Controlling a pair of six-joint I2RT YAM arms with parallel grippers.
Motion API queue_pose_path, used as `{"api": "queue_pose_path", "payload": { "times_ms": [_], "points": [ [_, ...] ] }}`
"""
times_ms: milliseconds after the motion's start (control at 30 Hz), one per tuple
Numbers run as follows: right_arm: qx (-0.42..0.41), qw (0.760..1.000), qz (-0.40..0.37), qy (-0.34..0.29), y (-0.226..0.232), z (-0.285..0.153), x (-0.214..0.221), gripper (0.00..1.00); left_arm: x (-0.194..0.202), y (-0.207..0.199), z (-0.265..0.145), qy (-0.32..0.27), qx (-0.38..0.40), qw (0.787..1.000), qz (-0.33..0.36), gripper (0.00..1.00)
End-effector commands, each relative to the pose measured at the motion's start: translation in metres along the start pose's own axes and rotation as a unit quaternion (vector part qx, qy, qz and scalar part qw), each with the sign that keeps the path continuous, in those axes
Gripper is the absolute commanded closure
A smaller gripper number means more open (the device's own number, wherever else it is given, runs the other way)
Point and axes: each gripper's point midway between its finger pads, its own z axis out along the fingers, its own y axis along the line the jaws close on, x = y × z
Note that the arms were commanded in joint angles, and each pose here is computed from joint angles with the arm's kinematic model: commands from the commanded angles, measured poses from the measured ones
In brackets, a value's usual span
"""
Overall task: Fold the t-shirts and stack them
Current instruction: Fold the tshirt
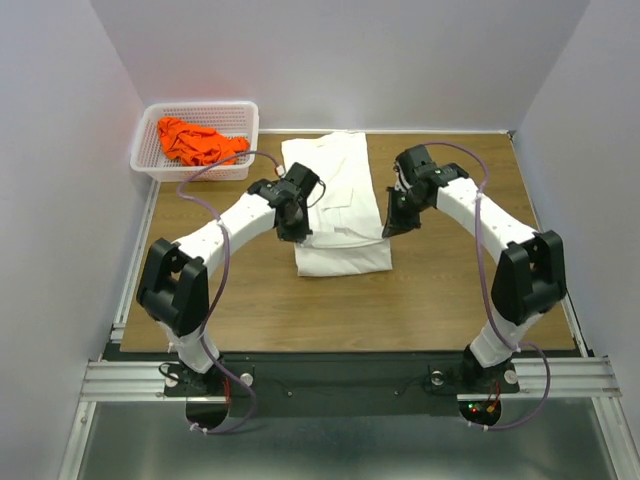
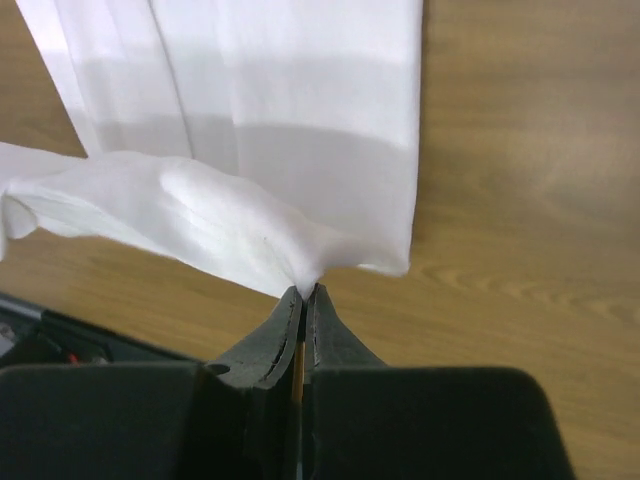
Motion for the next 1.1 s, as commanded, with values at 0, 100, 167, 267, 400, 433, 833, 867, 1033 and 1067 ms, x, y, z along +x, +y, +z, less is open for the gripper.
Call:
{"api": "queue_pose_path", "payload": {
  "times_ms": [0, 100, 167, 267, 400, 433, 833, 867, 1033, 1067],
  "points": [
    [0.034, 0.997, -0.029, -0.056, 0.0, 0.008, -0.053, 0.99, -0.063, 0.025, 0.016, -0.063, -0.058, 0.996, 0.034, 1.0],
    [0.044, 0.994, -0.045, -0.09, 0.001, 0.018, -0.087, 0.99, -0.101, 0.031, 0.027, -0.105, -0.078, 0.99, 0.044, 1.0],
    [0.049, 0.99, -0.057, -0.115, 0.002, 0.021, -0.108, 0.99, -0.127, 0.033, 0.036, -0.13, -0.082, 0.987, 0.04, 1.0],
    [0.067, 0.988, -0.063, -0.125, -0.004, 0.035, -0.128, 0.99, -0.151, 0.035, 0.047, -0.148, -0.092, 0.984, 0.045, 1.0],
    [0.073, 0.986, -0.059, -0.135, -0.011, 0.045, -0.145, 0.99, -0.172, 0.035, 0.056, -0.175, -0.09, 0.979, 0.044, 1.0],
    [0.075, 0.987, -0.056, -0.132, -0.013, 0.05, -0.146, 0.99, -0.177, 0.034, 0.056, -0.182, -0.087, 0.978, 0.045, 1.0],
    [0.094, 0.983, -0.042, -0.15, -0.029, 0.081, -0.169, 0.93, -0.191, 0.036, 0.102, -0.192, -0.113, 0.974, 0.053, 0.93],
    [0.094, 0.983, -0.043, -0.151, -0.03, 0.082, -0.171, 0.92, -0.189, 0.037, 0.106, -0.19, -0.117, 0.973, 0.051, 0.92],
    [0.085, 0.982, -0.045, -0.162, -0.023, 0.086, -0.184, 0.92, -0.188, 0.051, 0.105, -0.192, -0.143, 0.971, 0.016, 0.92],
    [0.082, 0.982, -0.046, -0.166, -0.021, 0.084, -0.187, 0.92, -0.189, 0.051, 0.099, -0.197, -0.144, 0.97, 0.013, 0.94]
  ]
}}
